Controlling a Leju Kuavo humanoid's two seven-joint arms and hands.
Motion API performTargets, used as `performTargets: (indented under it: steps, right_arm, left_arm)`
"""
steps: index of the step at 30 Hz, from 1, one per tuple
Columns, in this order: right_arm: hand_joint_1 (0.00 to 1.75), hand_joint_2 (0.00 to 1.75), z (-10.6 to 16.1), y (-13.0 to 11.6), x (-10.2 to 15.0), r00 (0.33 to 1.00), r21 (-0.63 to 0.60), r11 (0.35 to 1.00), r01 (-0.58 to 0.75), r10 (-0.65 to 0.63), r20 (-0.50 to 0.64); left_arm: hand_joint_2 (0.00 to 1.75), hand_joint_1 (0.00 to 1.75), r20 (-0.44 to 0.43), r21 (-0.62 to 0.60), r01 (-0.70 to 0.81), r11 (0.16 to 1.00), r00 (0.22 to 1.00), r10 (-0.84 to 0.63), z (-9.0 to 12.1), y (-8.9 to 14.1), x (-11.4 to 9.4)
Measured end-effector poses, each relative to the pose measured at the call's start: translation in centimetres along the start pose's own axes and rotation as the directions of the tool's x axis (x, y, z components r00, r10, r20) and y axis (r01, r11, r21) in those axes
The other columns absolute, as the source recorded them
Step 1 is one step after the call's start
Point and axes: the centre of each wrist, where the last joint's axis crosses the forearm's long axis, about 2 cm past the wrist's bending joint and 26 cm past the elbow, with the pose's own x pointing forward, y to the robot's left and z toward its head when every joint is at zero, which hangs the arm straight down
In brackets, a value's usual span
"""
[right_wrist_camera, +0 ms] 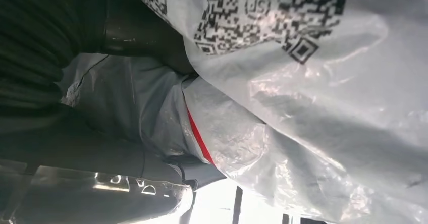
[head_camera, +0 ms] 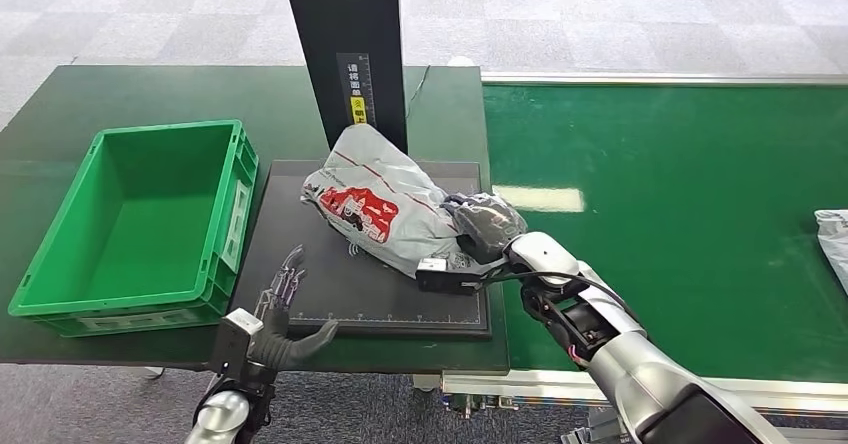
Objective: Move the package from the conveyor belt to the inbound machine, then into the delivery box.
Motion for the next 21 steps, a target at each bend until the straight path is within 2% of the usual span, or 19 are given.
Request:
performTargets:
  steps: [2,4,5,6,13,21]
  right_arm:
    - [1.05,1.75,0.1,0.2,0.1,0.999,-0.005,0.999,0.033,-0.033,0.004]
    - [0.17,1.75,0.2,0.5,0.1,0.998,-0.006,0.998,0.066,-0.066,0.014]
    - [0.07,1.75,0.3,0.7,0.1,0.996,-0.007,0.996,0.084,-0.084,0.021]
    - [0.00,1.75,0.4,0.8,0.1,0.994,-0.009,0.995,0.103,-0.102,0.028]
    - [0.00,1.75,0.9,1.9,-0.1,0.955,0.038,0.957,0.287,-0.289,0.072]
    - [0.00,1.75,1.7,2.9,-0.5,0.837,0.075,0.843,0.533,-0.539,0.094]
  left_arm:
    - [1.75,0.00,0.000,-0.002,-0.002,1.000,1.000,0.002,0.0,0.0,0.0]
    - [1.75,0.00,0.000,-0.007,-0.004,1.000,1.000,0.004,0.0,-0.1,0.0]
    - [1.75,0.00,0.001,-0.010,-0.006,1.000,1.000,0.006,-0.1,-0.1,0.0]
    - [1.75,0.00,0.002,-0.012,-0.007,1.000,1.000,0.007,-0.1,-0.1,0.0]
    - [1.75,0.00,0.015,-0.026,-0.009,1.000,1.000,0.009,-0.5,-0.1,0.1]
    - [1.75,0.00,0.028,-0.025,-0.008,1.000,1.000,0.009,-0.7,0.0,0.0]
